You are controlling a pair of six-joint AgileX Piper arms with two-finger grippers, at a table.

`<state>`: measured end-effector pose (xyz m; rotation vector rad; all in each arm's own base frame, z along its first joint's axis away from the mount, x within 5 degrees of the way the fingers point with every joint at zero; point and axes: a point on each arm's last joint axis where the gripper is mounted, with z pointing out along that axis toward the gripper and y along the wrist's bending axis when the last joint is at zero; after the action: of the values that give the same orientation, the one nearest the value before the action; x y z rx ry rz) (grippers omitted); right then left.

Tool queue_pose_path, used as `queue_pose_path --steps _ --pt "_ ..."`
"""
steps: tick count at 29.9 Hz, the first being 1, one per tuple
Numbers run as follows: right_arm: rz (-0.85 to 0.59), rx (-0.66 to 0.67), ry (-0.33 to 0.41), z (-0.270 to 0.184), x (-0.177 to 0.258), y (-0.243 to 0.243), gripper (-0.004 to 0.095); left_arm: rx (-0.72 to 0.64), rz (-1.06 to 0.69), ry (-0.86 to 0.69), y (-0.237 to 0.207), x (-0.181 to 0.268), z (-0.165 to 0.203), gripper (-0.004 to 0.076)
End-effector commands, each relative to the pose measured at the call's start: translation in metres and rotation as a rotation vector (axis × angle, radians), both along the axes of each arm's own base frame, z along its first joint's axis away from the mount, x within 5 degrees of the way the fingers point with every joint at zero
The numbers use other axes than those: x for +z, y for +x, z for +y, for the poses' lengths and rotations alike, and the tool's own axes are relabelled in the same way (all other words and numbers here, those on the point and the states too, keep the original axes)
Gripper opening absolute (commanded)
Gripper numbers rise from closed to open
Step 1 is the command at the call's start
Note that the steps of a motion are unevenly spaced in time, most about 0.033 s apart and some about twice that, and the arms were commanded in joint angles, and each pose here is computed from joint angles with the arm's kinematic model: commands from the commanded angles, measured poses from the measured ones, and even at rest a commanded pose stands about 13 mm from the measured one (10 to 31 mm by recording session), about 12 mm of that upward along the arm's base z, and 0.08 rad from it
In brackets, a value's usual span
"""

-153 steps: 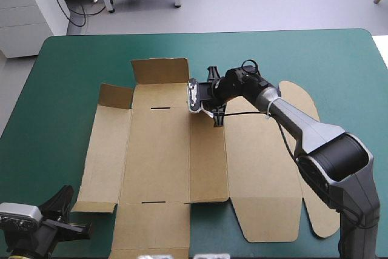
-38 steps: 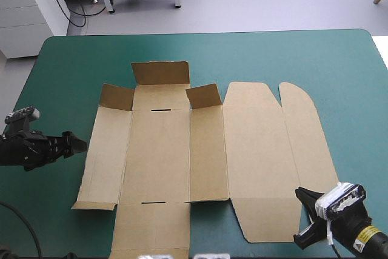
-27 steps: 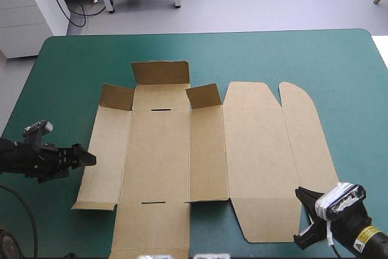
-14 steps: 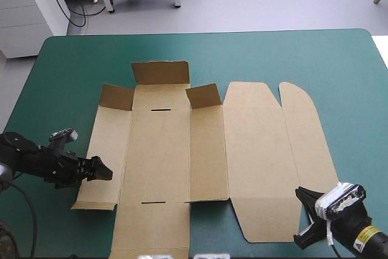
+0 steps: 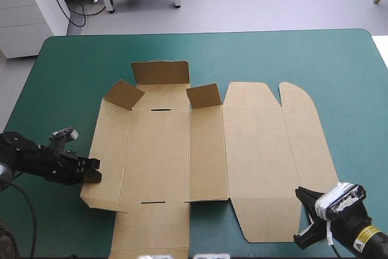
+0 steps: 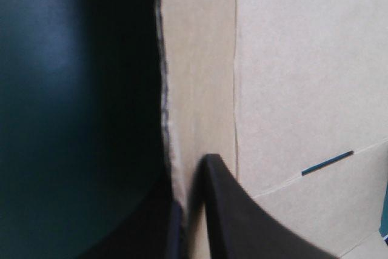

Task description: Fold the box

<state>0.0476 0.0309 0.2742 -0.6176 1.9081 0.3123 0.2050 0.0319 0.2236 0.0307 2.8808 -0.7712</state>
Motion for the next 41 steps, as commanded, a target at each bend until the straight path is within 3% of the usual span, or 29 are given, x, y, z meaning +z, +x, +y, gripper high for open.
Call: queue_pose_path --steps 1,9,19,36,39,41 --pt "-0.073 -0.002 0.042 0.001 0.013 0.002 -0.0002 -0.001 -0.043 -0.005 0.002 0.01 -0.002 -0.0008" --pt "-0.073 -0.002 0.042 0.001 0.013 0.002 -0.0003 -0.004 -0.015 0.035 0.002 0.009 -0.006 -0.0008" --pt "-0.073 -0.002 0.042 0.001 0.013 0.002 -0.0002 -0.208 0.064 0.351 0.009 0.021 -0.031 -0.0008" --pt "-0.073 -0.002 0.042 0.001 0.013 0.002 -0.0002 -0.107 0.026 0.313 0.018 0.031 -0.037 -0.0006" --pt "-0.073 -0.002 0.042 0.001 0.013 0.002 -0.0002 -0.099 0.013 0.307 0.019 0.031 -0.038 0.0055" --pt "-0.073 -0.002 0.042 0.001 0.013 0.002 -0.0002 -0.095 0.005 0.277 0.02 0.032 -0.04 0.0176"
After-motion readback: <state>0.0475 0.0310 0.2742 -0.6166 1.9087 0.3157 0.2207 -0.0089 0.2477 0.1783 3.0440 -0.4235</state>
